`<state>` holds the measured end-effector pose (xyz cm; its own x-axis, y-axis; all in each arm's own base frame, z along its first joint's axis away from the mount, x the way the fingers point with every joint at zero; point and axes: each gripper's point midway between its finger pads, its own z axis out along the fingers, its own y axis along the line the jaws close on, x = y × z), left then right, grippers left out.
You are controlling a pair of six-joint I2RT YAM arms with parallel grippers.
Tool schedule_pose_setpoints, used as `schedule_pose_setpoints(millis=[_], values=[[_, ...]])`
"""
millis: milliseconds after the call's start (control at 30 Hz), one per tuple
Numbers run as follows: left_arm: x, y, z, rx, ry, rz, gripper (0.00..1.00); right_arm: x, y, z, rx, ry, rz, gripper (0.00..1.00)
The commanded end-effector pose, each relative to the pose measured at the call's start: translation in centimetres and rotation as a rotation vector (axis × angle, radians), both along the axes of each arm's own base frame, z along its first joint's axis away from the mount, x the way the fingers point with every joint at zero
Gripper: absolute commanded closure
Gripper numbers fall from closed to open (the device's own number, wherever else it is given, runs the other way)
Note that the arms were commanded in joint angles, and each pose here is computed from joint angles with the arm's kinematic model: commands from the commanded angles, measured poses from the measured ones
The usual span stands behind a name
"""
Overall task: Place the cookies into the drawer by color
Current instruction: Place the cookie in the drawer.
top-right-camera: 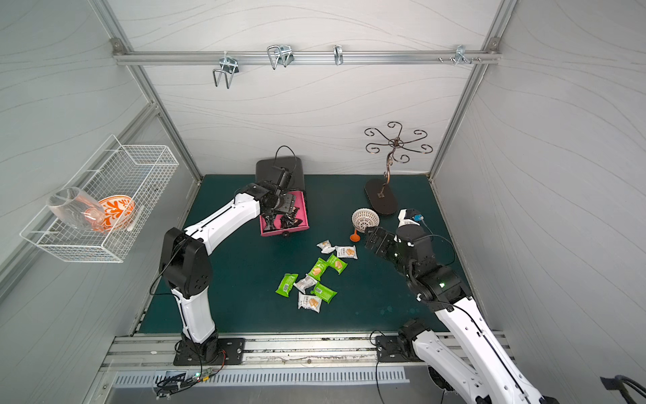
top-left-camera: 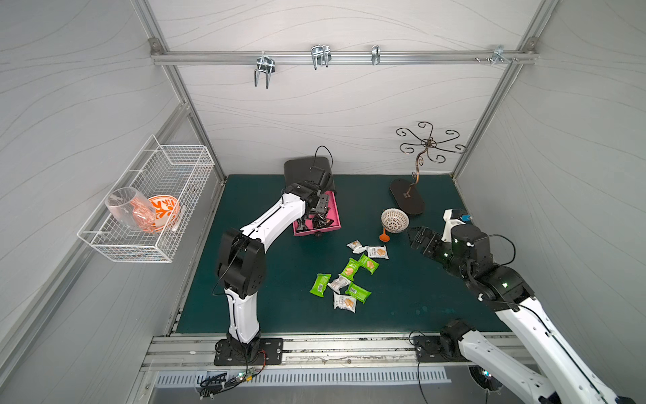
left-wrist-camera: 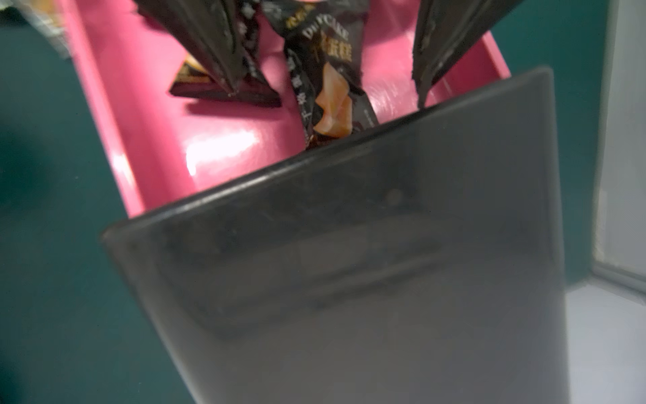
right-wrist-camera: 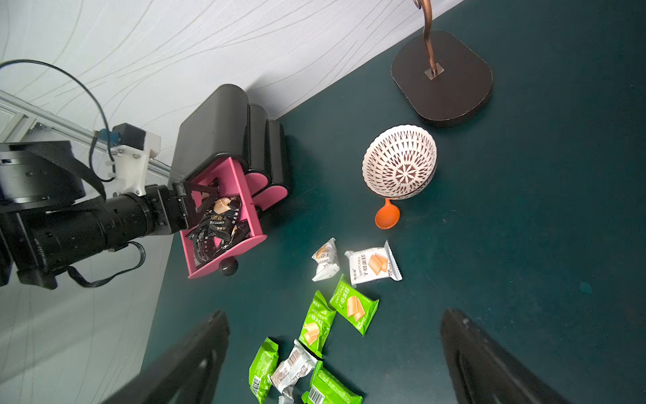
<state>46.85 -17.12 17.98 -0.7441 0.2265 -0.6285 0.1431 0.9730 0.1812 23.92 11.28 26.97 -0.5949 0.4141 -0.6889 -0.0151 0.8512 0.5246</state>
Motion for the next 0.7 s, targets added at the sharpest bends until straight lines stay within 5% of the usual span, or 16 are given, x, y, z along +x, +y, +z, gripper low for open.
schedule_pose_setpoints(millis=[0, 300, 367, 533, 667], values=[[-0.1, -0.1, 4.7, -0.118, -0.088, 0.018, 0.14, 0.3, -0.2, 0.9, 0.011, -0.027, -0.016, 0.01], [-4.5, -0.1, 9.8, -0.375, -0.116, 0.068, 0.23, 0.3, 0.0, 0.5, 0.017, -0.014, -0.013, 0.01], [-6.2, 0.2, 9.6, -0.493, -0.096, 0.117, 0.27, 0.4, 0.1, 0.4, 0.019, -0.011, -0.011, 0.01], [-9.6, 1.2, 6.8, -1.030, -0.033, 0.311, 0.35, 0.6, 0.5, 0.1, 0.027, 0.002, 0.000, 0.01], [-12.6, 0.7, 3.5, -1.252, 0.038, 0.349, 0.41, 0.6, 0.7, -0.3, 0.027, 0.012, 0.009, 0.01]])
